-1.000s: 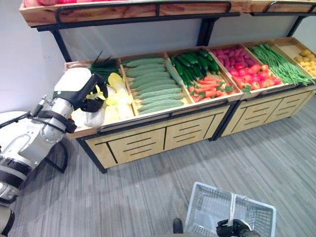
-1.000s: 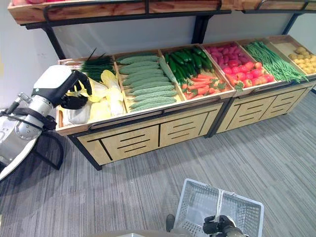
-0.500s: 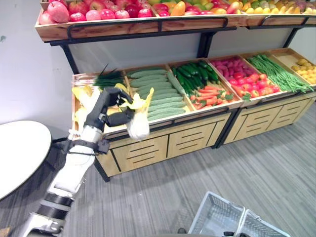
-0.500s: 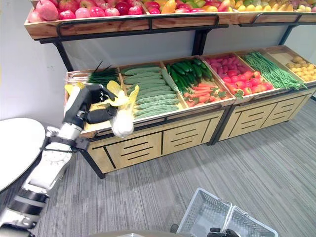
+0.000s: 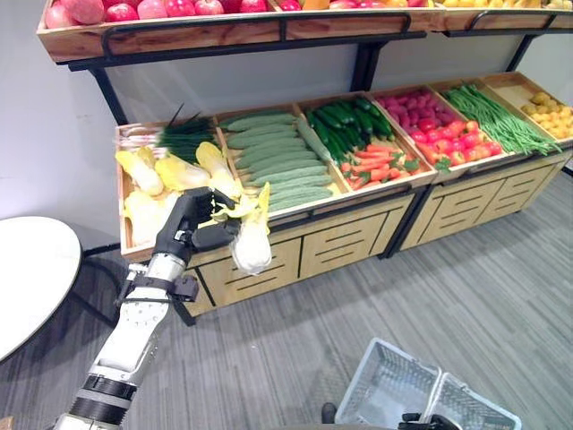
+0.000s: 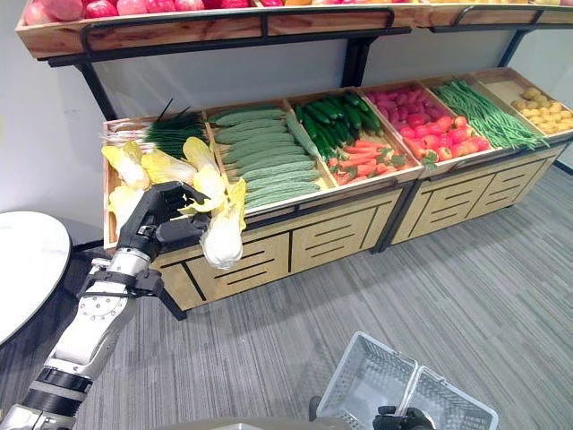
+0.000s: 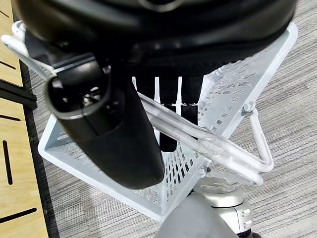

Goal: Get the vegetables into the basket

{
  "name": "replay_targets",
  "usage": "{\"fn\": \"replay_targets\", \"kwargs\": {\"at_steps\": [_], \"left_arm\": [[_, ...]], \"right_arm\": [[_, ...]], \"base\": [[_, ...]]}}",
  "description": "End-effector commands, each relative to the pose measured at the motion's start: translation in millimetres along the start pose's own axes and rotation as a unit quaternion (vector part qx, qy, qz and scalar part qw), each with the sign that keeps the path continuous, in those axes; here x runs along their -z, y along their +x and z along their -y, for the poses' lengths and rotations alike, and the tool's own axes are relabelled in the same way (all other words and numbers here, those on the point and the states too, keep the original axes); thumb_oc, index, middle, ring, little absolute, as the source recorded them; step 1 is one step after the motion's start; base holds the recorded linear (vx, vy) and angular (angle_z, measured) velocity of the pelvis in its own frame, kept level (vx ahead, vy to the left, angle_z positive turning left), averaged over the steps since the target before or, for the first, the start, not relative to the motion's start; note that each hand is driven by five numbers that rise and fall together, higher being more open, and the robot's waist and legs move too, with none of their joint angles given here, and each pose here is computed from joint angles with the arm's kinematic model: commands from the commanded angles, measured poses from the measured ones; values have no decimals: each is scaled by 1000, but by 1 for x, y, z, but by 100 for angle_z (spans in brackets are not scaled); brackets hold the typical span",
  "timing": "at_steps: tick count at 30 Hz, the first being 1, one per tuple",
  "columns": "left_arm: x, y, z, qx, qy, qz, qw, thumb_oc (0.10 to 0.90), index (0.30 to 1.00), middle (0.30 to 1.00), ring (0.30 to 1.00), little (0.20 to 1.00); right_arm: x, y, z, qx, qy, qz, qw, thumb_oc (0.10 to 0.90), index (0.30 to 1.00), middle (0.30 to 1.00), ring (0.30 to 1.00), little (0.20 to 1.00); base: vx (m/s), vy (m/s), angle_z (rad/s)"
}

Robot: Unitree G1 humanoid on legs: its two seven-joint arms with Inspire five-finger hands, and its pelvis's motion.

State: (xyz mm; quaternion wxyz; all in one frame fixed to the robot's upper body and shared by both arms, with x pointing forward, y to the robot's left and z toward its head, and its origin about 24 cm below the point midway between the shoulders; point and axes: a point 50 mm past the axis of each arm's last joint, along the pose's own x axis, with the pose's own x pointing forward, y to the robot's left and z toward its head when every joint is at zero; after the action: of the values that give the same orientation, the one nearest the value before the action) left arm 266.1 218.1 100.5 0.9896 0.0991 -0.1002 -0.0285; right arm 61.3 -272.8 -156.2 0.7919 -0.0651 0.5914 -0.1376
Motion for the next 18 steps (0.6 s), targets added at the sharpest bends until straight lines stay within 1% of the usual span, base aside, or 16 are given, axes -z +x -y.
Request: {"fn": "replay_targets", "kwargs": {"at_steps": [1, 5, 10, 14, 18], "left_arm": [[-82, 35, 1, 8, -17, 193, 981, 400, 300, 300, 300, 300], [-86, 39, 9, 22, -28, 201, 979, 400, 300, 300, 300, 300], [-83, 42, 7, 21, -30, 191, 981, 400, 300, 300, 300, 300], [-87, 43, 2, 12, -12, 195, 981, 400, 300, 300, 300, 300], [-83, 41, 2, 7, -14, 190, 982, 400, 300, 300, 300, 300]], "right_arm": [[-10, 0, 22, 31, -29, 11, 999, 400, 300, 300, 300, 300], [-9, 0, 22, 31, -34, 12, 999, 400, 300, 300, 300, 300], [-15, 1, 15, 24, -50, 19, 998, 400, 300, 300, 300, 300], [-26, 2, 8, 18, -69, 31, 997, 400, 300, 300, 300, 300], [-27, 3, 6, 15, -69, 35, 997, 400, 300, 300, 300, 300]], "base": [[-6, 105, -8], [-56, 135, -27], [-73, 100, -102], [11, -42, -113], [90, -81, -33]]}}
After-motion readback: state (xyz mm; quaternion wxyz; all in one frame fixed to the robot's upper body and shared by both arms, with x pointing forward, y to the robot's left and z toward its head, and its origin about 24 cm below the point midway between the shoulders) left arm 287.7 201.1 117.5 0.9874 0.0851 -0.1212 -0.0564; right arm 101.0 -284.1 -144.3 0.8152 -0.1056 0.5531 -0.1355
